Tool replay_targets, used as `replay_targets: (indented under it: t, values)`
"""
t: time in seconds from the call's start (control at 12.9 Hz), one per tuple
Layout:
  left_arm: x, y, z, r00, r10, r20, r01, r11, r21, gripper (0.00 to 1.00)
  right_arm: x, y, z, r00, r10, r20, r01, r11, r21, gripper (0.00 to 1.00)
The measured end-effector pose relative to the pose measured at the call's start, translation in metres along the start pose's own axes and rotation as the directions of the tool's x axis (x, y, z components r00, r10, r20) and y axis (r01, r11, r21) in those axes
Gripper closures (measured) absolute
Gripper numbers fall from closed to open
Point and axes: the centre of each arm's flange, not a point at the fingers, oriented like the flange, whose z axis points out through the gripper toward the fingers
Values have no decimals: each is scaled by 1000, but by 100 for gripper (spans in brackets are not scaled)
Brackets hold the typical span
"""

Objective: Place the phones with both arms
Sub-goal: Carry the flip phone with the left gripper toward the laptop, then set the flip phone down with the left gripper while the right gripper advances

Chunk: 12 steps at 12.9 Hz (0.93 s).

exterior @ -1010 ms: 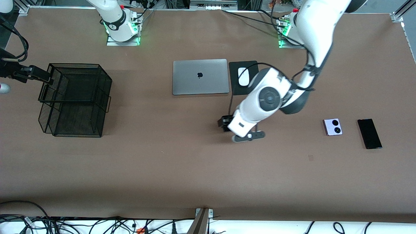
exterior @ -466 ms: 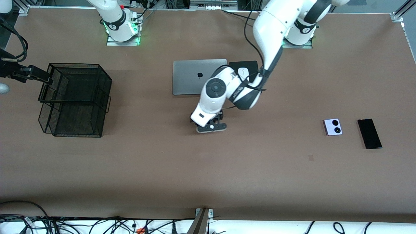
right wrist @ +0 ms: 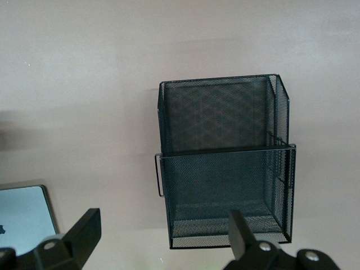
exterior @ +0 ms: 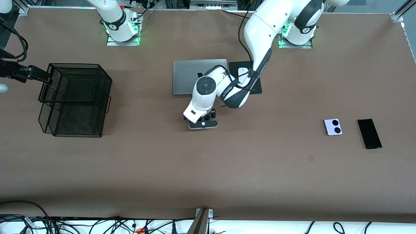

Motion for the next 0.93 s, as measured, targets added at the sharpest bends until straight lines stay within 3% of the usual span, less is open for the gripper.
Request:
replay_targets:
  t: [0.16, 0.78, 0.93]
  values:
    - [3, -2, 11, 999, 7, -46, -8, 1000, -11, 4, 0, -2, 0, 1000, -4, -1, 4, 1000, 0, 0]
    - [13, -3, 17, 996, 11, -85, -11, 1000, -3, 0, 26, -20, 42, 999, -30, 35, 31, 999, -10, 0]
    - [20, -6, 14, 995, 8, -103, -8, 1000, 1, 0, 31, -31, 51, 997, -60, 48, 62, 997, -53, 0]
